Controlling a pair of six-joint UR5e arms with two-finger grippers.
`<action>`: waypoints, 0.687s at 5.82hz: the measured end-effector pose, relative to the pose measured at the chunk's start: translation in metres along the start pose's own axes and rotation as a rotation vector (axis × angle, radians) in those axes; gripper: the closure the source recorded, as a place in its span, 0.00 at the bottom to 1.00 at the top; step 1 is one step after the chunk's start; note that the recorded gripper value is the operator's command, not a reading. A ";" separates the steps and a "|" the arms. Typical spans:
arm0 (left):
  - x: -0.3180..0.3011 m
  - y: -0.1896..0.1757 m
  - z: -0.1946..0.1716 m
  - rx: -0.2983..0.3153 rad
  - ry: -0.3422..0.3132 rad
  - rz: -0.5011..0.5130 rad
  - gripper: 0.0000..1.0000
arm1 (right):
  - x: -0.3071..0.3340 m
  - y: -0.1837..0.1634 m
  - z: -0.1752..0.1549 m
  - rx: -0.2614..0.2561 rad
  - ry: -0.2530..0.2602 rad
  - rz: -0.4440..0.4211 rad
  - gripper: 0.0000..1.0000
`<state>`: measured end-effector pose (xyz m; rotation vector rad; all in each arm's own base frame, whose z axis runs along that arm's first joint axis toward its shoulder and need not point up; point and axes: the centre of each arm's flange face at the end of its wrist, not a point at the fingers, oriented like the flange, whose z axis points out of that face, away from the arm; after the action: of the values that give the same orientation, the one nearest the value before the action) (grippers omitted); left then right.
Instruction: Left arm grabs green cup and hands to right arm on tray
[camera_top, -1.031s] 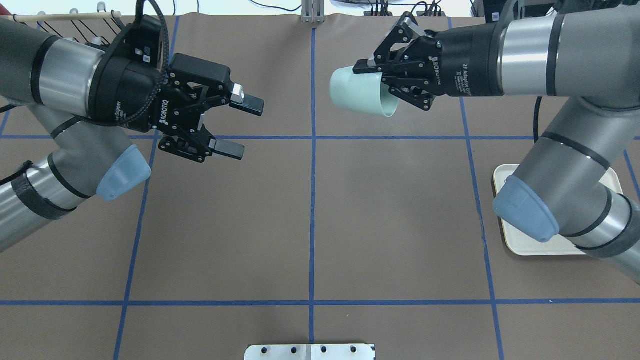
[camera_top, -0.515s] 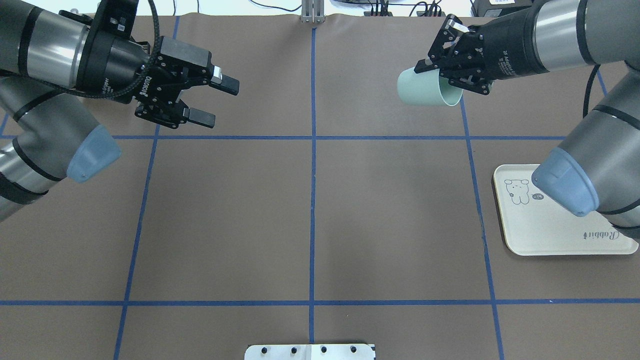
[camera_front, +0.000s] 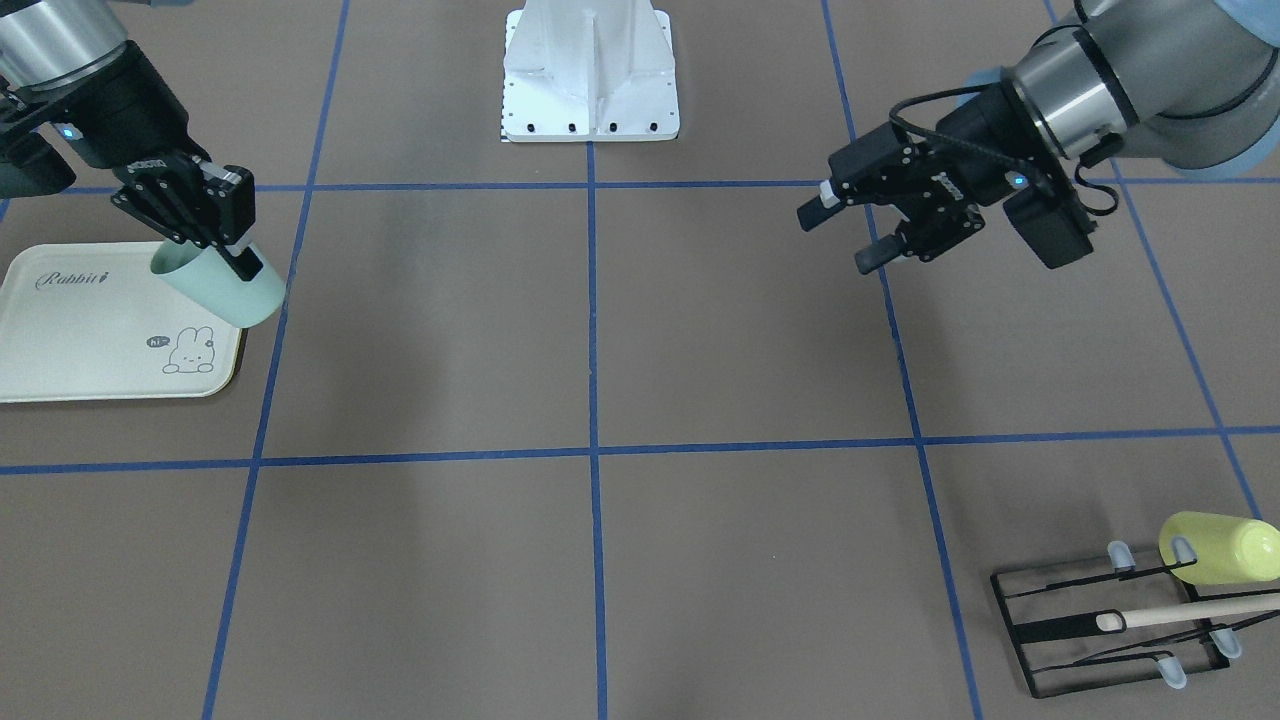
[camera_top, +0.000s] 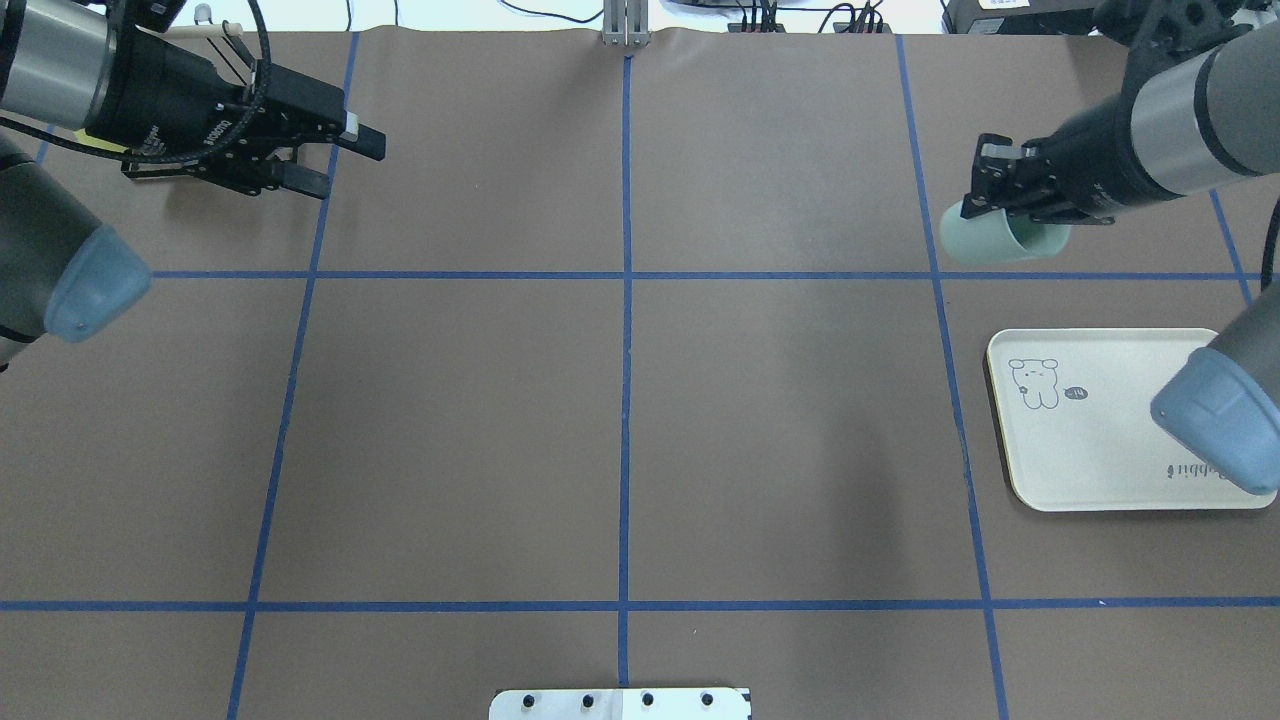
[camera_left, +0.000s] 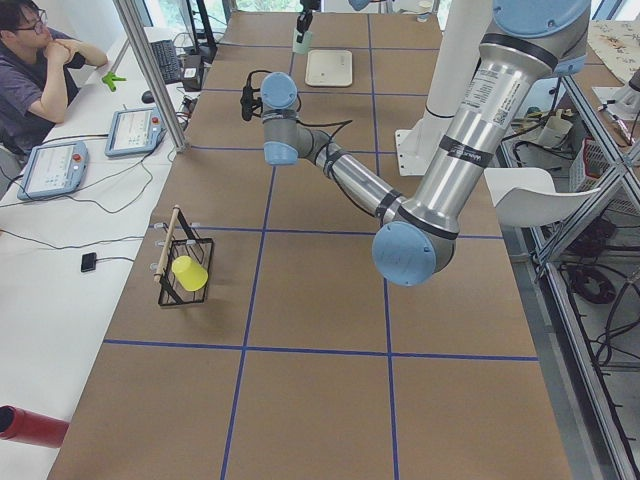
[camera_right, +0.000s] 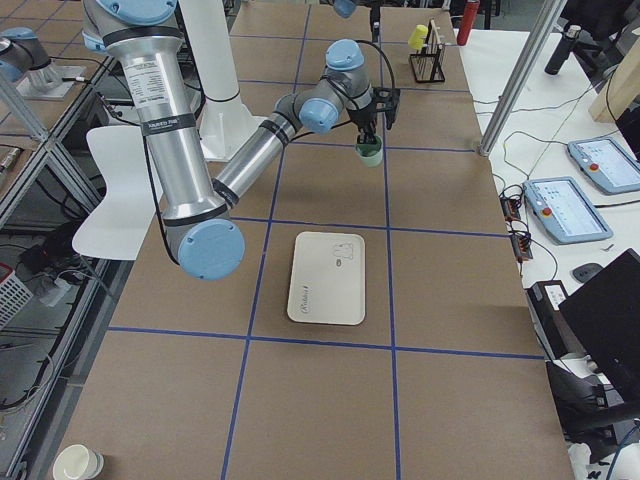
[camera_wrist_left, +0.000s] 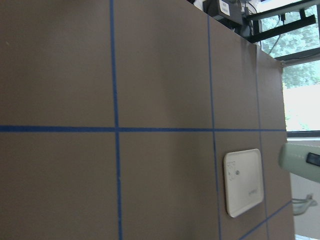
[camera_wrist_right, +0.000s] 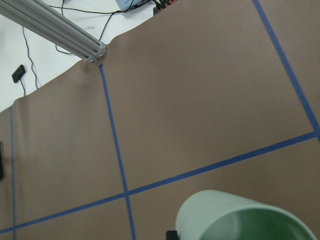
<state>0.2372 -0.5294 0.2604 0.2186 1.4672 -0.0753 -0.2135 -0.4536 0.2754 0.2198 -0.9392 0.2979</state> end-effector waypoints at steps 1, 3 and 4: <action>-0.051 -0.006 -0.012 0.059 -0.106 0.077 0.00 | 0.036 0.009 0.003 -0.016 0.092 -0.117 1.00; -0.147 -0.018 -0.065 0.055 -0.353 0.293 0.00 | 0.086 0.019 0.011 -0.103 0.213 -0.292 1.00; -0.197 -0.015 -0.094 -0.001 -0.453 0.387 0.00 | 0.107 0.024 0.018 -0.152 0.259 -0.347 1.00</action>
<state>0.1215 -0.5423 0.4455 0.4498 0.9556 0.1800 -0.1763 -0.4207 0.3747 0.1950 -0.6491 -0.0653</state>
